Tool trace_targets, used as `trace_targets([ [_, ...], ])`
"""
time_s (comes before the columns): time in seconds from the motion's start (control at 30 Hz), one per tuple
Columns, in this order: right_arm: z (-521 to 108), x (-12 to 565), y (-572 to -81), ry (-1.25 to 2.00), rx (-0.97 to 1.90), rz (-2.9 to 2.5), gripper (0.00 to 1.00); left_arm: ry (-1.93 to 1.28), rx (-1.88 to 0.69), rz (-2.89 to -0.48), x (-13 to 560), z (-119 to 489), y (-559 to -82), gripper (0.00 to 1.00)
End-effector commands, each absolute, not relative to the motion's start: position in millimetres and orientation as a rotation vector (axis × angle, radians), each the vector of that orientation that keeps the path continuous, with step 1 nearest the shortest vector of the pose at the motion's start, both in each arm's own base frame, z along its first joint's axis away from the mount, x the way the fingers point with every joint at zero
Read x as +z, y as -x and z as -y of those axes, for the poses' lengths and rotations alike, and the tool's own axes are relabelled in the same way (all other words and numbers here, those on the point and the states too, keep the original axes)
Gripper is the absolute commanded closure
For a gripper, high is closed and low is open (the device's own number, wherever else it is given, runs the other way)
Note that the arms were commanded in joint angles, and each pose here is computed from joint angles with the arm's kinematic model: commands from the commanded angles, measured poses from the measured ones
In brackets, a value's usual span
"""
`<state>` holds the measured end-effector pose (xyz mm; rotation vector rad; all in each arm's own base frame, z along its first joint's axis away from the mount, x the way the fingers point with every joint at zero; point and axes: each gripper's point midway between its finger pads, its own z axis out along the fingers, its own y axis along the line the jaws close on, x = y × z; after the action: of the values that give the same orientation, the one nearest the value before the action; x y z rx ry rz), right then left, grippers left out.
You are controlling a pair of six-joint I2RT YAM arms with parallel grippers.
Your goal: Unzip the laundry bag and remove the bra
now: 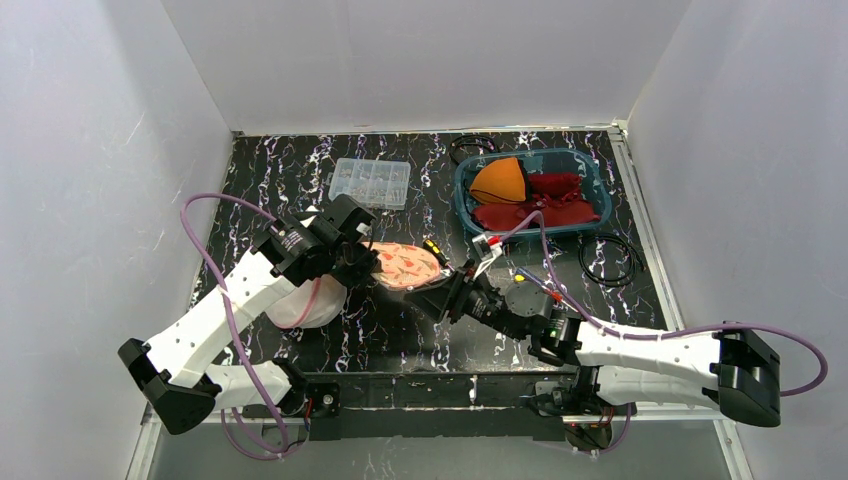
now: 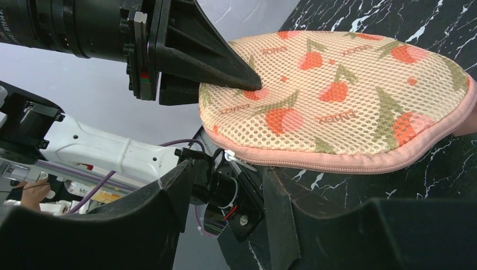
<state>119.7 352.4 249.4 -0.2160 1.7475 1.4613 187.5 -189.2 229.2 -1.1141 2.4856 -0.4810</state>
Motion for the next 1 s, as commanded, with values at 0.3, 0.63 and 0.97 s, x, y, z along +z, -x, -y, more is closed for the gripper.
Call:
trace_targets([
  [0.3,-358.3,279.2,-125.1,0.222,1.459,-1.667,0.44,1.112,-0.537,-2.487,241.3,192.5,-185.7,1.00],
  [0.63,-354.7,281.6,-125.7,0.212,1.464,-1.642,0.50,1.104,-0.556,-2.490,243.6,193.3,-184.2,1.00],
  [0.97,-350.6,280.9,-125.7,0.205,1.459,-1.641,0.68,1.103,-0.554,-2.490,242.6,193.4,-184.4,1.00],
])
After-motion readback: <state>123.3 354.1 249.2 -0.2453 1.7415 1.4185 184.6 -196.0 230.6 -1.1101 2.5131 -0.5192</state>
